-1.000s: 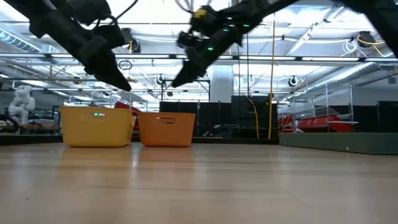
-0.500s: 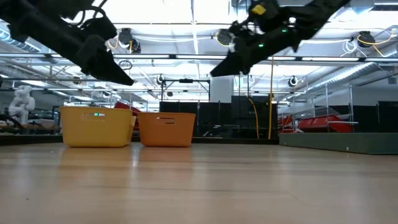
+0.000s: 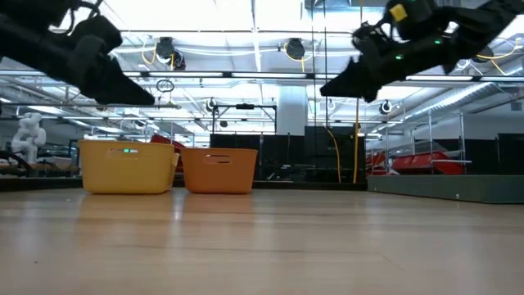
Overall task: Sort batteries
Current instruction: Return to Home Position
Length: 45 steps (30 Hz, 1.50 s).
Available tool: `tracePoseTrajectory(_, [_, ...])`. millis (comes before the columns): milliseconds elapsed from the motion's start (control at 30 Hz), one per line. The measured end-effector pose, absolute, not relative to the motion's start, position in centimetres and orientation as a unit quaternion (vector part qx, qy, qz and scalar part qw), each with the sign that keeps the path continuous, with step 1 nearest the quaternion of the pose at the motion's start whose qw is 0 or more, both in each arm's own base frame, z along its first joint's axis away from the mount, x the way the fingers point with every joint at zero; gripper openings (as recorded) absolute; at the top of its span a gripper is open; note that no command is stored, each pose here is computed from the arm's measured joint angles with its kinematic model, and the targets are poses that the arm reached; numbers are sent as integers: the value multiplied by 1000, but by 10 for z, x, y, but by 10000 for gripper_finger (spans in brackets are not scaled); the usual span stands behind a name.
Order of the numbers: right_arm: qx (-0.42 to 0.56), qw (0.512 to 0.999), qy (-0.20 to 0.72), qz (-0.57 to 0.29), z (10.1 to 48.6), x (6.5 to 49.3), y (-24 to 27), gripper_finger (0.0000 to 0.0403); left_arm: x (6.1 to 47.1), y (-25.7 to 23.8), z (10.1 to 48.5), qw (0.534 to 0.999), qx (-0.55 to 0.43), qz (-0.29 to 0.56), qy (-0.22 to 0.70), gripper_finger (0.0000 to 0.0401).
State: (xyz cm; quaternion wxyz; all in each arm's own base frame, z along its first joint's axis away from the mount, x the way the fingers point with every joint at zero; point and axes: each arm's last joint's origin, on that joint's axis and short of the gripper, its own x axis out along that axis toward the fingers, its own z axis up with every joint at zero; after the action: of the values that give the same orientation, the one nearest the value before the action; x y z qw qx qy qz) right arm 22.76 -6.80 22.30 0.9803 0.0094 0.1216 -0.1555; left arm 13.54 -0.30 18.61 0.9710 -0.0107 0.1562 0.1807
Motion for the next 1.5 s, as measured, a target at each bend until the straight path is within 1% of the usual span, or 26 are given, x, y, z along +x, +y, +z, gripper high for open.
tracePoseTrajectory(133, [31,980,110,-162,214,206,-63,49,125,-2,184,979,-26,172,110,72])
tracePoseTrajectory(267, [44,983,63,-164,205,185,-57,49,117,-1,189,981,-35,171,79,45])
tracePoseTrajectory(467, [62,984,-1,-166,188,155,-48,49,108,1,191,978,-36,192,67,21])
tracePoseTrajectory(600, [72,982,-16,-175,179,143,-45,47,104,2,191,976,-31,203,65,11])
tracePoseTrajectory(667, [73,982,-20,-175,176,139,-44,39,103,2,187,977,-24,203,61,7])
tracePoseTrajectory(833, [75,981,-23,-175,168,130,-41,4,100,2,174,978,-27,202,51,4])
tracePoseTrajectory(1133, [60,982,-28,-175,172,123,-39,1,93,0,172,983,-24,179,23,3])
tracePoseTrajectory(1267, [51,983,-34,-172,174,118,-37,1,91,-3,174,989,-15,146,19,2])
tracePoseTrajectory(1500, [5,989,-57,-139,181,110,-30,0,91,-8,174,992,-10,120,21,2])
